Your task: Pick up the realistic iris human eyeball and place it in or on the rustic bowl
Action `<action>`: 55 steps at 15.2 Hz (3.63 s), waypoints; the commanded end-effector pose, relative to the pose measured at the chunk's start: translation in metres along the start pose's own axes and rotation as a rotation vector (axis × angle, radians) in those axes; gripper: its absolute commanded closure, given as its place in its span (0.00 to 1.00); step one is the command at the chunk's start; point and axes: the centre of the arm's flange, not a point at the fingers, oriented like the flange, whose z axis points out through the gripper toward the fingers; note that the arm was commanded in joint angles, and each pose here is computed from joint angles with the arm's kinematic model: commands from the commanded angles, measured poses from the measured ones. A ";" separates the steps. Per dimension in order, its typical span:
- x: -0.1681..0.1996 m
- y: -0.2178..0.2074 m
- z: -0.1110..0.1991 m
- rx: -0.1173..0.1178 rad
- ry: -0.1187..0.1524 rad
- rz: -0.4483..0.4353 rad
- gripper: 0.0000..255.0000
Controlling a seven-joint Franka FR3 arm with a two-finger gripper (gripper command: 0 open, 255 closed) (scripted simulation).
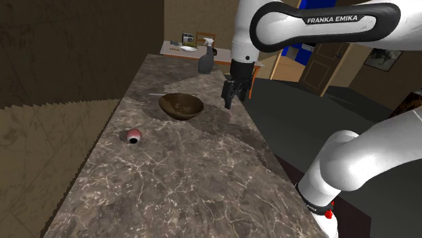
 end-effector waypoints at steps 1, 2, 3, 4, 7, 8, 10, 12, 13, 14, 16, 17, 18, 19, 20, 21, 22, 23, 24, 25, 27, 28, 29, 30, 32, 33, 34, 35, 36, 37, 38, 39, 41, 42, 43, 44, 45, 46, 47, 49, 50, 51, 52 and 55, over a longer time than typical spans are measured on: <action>0.015 -0.022 0.003 0.004 -0.002 -0.012 0.00; 0.022 -0.033 0.005 0.005 -0.003 -0.019 0.00; 0.029 -0.044 0.007 0.007 -0.004 -0.025 0.00; 0.036 -0.055 0.009 0.008 -0.005 -0.031 0.00; 0.056 -0.089 0.014 0.013 -0.008 -0.049 0.00; 0.063 -0.100 0.016 0.014 -0.009 -0.056 0.00; 0.075 -0.122 0.020 0.017 -0.011 -0.068 0.00; 0.088 -0.145 0.023 0.020 -0.013 -0.080 0.00; 0.094 -0.156 0.025 0.022 -0.014 -0.086 0.00; 0.100 -0.168 0.027 0.023 -0.015 -0.092 0.00; 0.112 -0.191 0.030 0.026 -0.018 -0.105 0.00; 0.118 -0.203 0.032 0.028 -0.019 -0.111 0.00; 0.124 -0.214 0.034 0.029 -0.020 -0.117 0.00; 0.130 -0.226 0.035 0.031 -0.021 -0.123 0.00; 0.135 -0.237 0.037 0.032 -0.022 -0.129 0.00; 0.141 -0.249 0.039 0.034 -0.023 -0.136 0.00; 0.146 -0.261 0.040 0.035 -0.024 -0.142 0.00; 0.152 -0.273 0.042 0.037 -0.025 -0.148 0.00; 0.157 -0.285 0.044 0.038 -0.026 -0.154 0.00; 0.163 -0.296 0.045 0.040 -0.027 -0.160 0.00; 0.169 -0.310 0.047 0.041 -0.028 -0.167 0.00; 0.169 -0.311 0.052 0.041 -0.028 -0.167 0.00; 0.168 -0.311 0.058 0.041 -0.028 -0.167 0.00; 0.168 -0.311 0.063 0.041 -0.028 -0.167 0.00; 0.168 -0.311 0.073 0.041 -0.028 -0.167 0.00; 0.168 -0.312 0.079 0.041 -0.028 -0.167 0.00; 0.167 -0.312 0.087 0.041 -0.028 -0.167 0.00; 0.167 -0.312 0.087 0.041 -0.028 -0.167 0.00; 0.167 -0.312 0.087 0.041 -0.028 -0.167 0.00; 0.167 -0.312 0.087 0.041 -0.028 -0.167 0.00; 0.167 -0.312 0.087 0.041 -0.028 -0.167 0.00; 0.167 -0.312 0.087 0.041 -0.028 -0.167 0.00; 0.167 -0.312 0.087 0.041 -0.028 -0.167 0.00; 0.167 -0.312 0.087 0.041 -0.028 -0.167 0.00; 0.167 -0.312 0.087 0.041 -0.028 -0.167 1.00; 0.167 -0.312 0.087 0.041 -0.028 -0.167 1.00; 0.167 -0.312 0.087 0.041 -0.028 -0.167 1.00; 0.167 -0.312 0.087 0.041 -0.028 -0.167 1.00; 0.167 -0.312 0.087 0.041 -0.028 -0.167 1.00; 0.167 -0.312 0.087 0.041 -0.028 -0.167 1.00; 0.167 -0.312 0.087 0.041 -0.028 -0.167 1.00; 0.167 -0.312 0.087 0.041 -0.028 -0.167 1.00; 0.167 -0.312 0.087 0.041 -0.028 -0.167 1.00; 0.167 -0.311 0.071 0.041 -0.028 -0.167 1.00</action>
